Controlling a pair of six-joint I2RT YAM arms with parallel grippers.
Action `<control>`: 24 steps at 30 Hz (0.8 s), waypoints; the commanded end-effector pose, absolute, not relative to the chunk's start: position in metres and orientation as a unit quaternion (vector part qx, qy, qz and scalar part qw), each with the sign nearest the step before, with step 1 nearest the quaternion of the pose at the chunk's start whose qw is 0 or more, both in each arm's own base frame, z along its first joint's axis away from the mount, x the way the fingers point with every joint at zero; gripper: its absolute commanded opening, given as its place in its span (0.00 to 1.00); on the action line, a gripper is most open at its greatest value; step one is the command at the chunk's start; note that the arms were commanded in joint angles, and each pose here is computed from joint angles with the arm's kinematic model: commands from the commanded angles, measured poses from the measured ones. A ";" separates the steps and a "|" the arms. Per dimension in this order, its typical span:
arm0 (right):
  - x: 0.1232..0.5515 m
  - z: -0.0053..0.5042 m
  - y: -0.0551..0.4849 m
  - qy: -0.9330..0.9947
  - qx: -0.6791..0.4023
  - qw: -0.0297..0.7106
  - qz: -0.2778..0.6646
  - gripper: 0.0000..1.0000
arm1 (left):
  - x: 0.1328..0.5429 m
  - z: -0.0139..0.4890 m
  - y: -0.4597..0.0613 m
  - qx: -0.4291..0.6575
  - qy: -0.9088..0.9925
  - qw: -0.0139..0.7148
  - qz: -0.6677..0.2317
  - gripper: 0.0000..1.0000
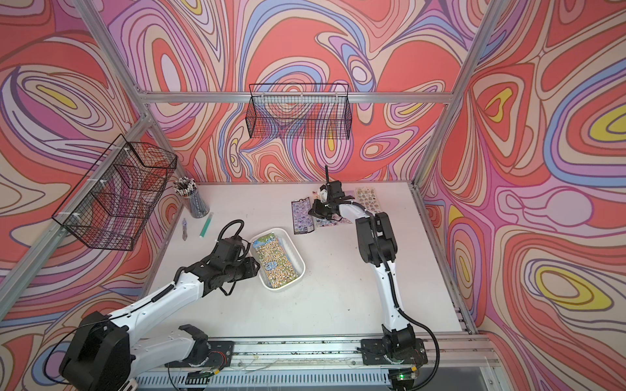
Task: Take the stickers out of the storage box
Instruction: Place the sticker at the center of the board.
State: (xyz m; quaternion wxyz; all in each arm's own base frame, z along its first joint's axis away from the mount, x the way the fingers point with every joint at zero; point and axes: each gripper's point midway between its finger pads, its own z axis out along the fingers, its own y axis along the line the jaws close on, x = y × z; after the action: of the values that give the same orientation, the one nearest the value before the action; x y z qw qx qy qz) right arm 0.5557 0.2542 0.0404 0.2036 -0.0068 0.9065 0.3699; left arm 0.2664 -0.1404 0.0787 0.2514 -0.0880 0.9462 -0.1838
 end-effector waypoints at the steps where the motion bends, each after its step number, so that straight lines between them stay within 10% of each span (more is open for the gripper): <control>1: 0.567 0.042 0.248 0.906 -0.001 0.219 0.363 0.02 | 0.269 0.083 -0.141 -0.083 0.948 0.253 -0.177 0.44; 13: 0.573 0.096 0.244 0.896 -0.022 0.266 0.355 0.51 | 0.267 0.085 -0.138 -0.085 0.948 0.253 -0.172 0.45; 24: 0.543 0.160 0.220 0.893 -0.034 0.319 0.314 0.57 | 0.265 0.081 -0.136 -0.087 0.950 0.249 -0.169 0.45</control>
State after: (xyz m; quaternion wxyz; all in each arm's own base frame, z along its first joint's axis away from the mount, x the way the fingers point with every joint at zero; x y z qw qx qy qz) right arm 0.5483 0.2328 0.1375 0.2907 -0.0292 0.8952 0.3366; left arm 0.2643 -0.1378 0.0760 0.2449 -0.0893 0.9494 -0.1754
